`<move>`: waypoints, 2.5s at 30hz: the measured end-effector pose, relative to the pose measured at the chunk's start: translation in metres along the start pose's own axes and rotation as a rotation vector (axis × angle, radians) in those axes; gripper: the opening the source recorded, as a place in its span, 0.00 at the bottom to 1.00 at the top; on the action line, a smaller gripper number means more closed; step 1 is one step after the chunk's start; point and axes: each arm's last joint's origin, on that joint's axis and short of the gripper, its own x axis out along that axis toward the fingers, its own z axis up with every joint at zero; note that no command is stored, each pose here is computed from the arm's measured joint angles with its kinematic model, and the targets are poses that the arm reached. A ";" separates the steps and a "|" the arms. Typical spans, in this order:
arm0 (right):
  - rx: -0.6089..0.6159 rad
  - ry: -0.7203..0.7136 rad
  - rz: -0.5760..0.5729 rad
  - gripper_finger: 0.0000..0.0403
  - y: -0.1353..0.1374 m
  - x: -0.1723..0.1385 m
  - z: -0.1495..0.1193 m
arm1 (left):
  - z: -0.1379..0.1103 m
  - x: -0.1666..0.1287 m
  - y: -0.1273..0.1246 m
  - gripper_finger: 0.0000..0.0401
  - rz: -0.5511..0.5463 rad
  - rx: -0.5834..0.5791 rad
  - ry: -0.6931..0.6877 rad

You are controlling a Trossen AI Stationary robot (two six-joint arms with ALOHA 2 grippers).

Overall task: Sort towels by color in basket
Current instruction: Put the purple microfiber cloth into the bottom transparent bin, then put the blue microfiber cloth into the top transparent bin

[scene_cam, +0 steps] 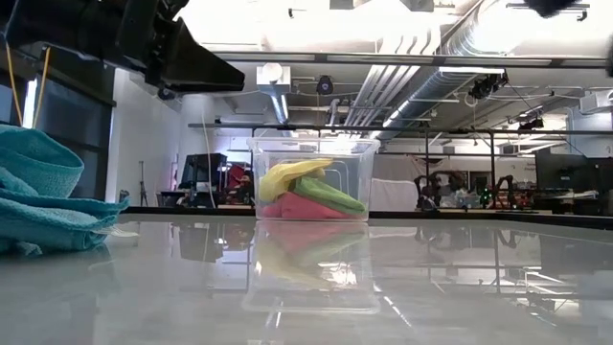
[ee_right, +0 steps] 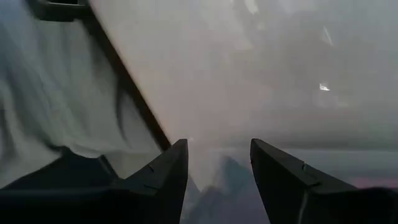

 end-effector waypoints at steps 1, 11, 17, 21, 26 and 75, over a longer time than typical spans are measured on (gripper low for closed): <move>0.008 0.002 0.011 0.42 0.003 0.001 -0.003 | 0.000 0.000 0.000 0.45 0.000 -0.002 -0.002; -0.010 -0.063 0.125 0.42 0.014 -0.009 -0.009 | 0.001 0.000 0.000 0.45 0.001 -0.002 -0.005; -0.084 -0.123 0.197 0.42 0.019 -0.018 -0.006 | 0.001 0.000 0.000 0.45 0.000 -0.005 -0.010; -0.122 -0.144 0.197 0.42 0.019 -0.019 -0.006 | 0.001 0.000 0.000 0.45 0.000 -0.005 -0.010; -0.229 -0.211 0.252 0.42 0.023 -0.023 0.004 | 0.001 0.000 0.000 0.45 -0.001 -0.005 -0.011; -0.894 -1.109 -0.056 0.51 -0.103 0.035 0.165 | 0.047 -0.010 -0.009 0.45 0.068 0.354 0.190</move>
